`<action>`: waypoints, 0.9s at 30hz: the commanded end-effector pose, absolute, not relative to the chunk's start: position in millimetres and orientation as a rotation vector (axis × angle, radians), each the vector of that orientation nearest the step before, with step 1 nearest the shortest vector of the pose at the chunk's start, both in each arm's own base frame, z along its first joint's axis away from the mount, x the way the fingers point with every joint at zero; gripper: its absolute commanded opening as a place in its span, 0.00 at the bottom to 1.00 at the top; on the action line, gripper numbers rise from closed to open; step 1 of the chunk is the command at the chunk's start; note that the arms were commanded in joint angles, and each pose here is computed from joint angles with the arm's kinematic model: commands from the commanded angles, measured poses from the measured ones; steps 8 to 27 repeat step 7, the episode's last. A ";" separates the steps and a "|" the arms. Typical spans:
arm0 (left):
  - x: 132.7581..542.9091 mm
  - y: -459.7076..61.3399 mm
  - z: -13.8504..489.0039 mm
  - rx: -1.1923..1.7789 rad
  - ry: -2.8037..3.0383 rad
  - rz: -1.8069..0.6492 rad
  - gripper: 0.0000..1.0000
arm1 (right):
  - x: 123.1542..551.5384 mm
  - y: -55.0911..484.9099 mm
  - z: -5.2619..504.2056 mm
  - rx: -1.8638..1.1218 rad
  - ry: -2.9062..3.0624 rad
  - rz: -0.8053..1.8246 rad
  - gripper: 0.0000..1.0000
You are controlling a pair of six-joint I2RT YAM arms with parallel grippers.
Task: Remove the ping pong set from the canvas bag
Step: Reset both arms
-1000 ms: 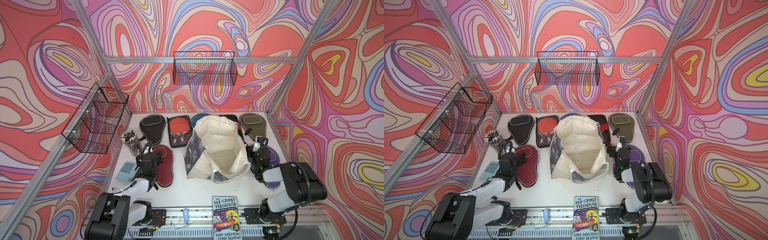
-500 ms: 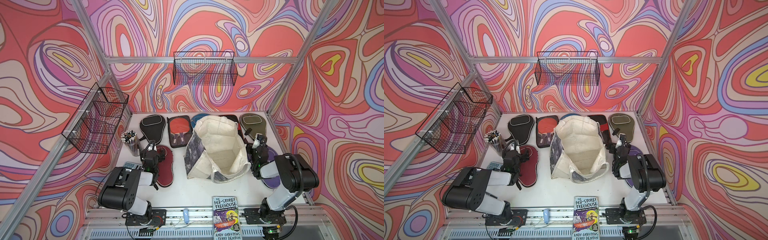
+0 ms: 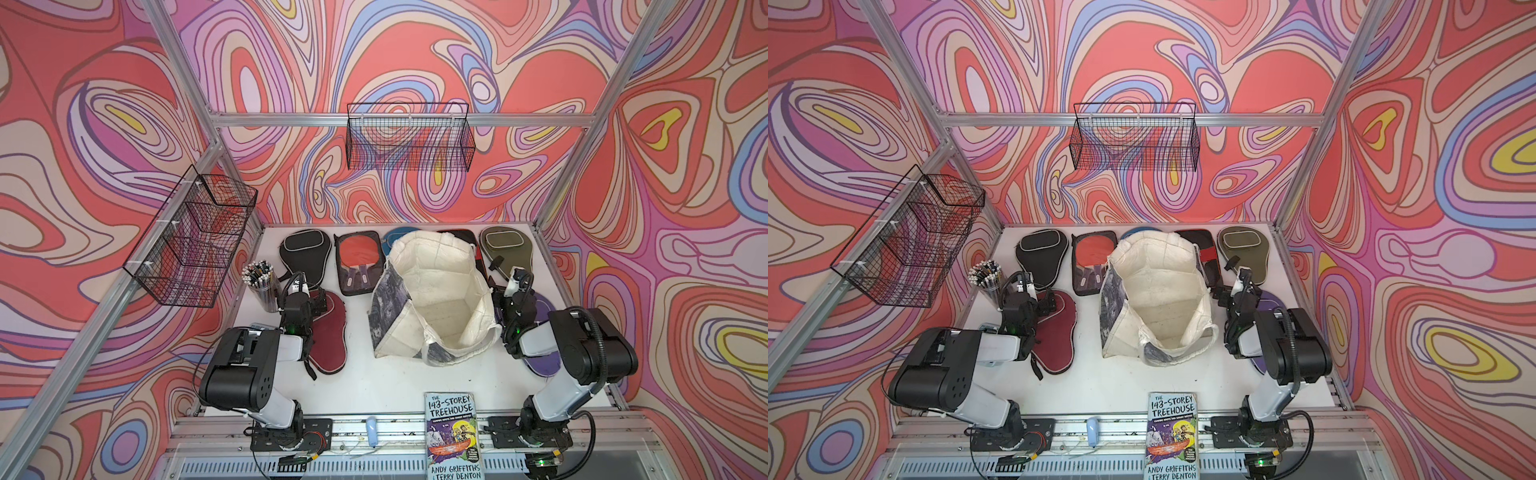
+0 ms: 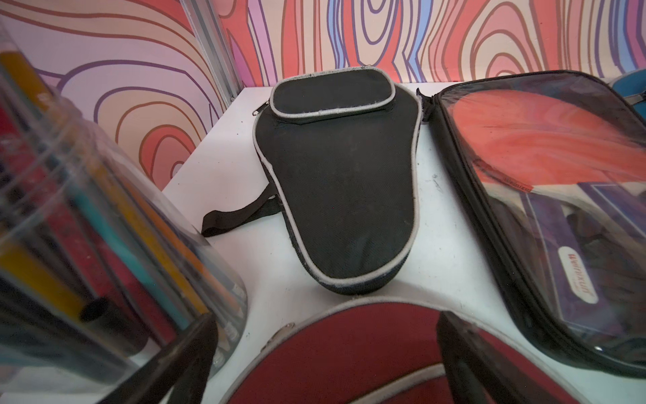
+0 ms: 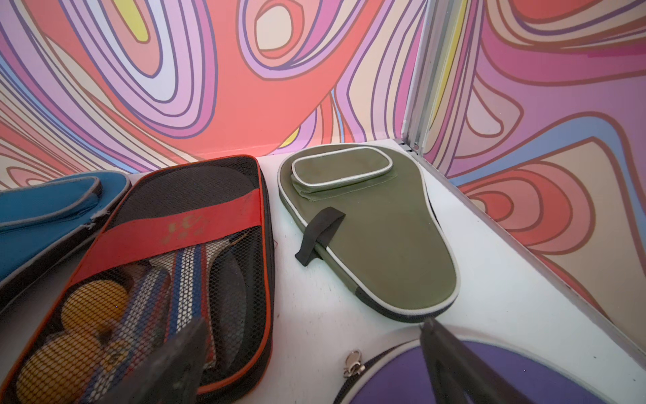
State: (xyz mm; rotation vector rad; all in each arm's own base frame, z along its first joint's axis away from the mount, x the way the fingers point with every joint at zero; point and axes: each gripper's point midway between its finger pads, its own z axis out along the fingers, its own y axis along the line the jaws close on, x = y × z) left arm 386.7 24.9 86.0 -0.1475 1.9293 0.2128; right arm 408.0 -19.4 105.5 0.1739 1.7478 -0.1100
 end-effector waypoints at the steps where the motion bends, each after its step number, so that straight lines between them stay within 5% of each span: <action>1: 389.9 24.4 92.3 -0.152 1.899 0.199 1.00 | 414.1 -16.8 106.4 0.160 1.752 -0.138 0.98; 27: 389.3 24.4 91.6 -0.157 1.906 0.195 1.00 | 412.1 -15.8 108.3 0.158 1.742 -0.136 0.98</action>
